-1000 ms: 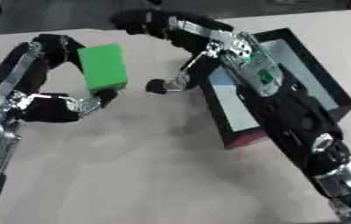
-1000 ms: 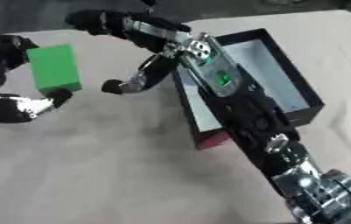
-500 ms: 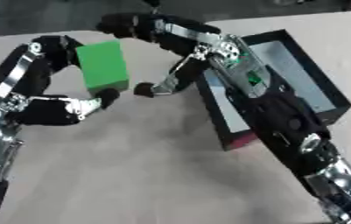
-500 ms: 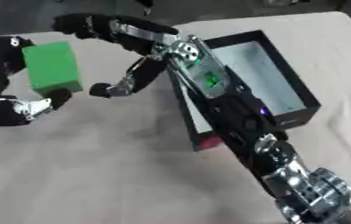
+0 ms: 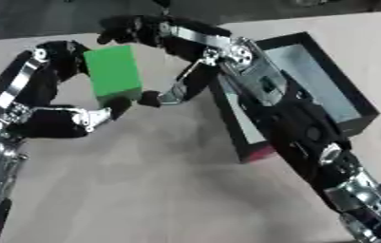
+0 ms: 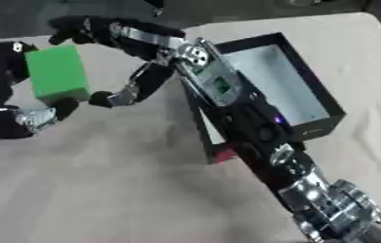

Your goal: Pick up the objects with one hand, pass them to the other hand, and then place them into the box on the other side of the table.

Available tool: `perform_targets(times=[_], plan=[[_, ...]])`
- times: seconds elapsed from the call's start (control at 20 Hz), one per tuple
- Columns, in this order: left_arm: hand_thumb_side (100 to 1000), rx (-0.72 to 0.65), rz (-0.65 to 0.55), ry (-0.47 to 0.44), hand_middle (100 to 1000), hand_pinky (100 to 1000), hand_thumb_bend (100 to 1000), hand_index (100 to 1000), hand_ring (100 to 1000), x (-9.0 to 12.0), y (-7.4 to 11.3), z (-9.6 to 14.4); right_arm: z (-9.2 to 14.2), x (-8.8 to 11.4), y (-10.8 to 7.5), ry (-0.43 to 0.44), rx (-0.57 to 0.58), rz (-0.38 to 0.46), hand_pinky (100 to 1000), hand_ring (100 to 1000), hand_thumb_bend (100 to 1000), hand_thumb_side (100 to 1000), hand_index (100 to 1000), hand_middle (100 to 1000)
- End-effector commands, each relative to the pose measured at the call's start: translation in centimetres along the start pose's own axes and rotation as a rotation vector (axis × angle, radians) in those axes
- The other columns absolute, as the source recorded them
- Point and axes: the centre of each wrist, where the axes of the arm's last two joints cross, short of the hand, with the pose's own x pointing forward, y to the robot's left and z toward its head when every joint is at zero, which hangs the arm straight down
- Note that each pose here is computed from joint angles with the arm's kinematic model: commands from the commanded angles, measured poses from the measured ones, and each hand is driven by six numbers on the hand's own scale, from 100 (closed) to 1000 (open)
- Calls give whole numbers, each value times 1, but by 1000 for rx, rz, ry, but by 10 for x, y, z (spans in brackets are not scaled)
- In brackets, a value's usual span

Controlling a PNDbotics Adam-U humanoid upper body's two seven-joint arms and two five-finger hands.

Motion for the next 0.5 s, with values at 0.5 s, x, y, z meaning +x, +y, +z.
perform_targets(times=[0.5], plan=[[100,-7,-19,-20,472,722,100,585,481,3,-3,-6,-8,8,-8,-131,171,142,1000,1000,345,100,1000,728]])
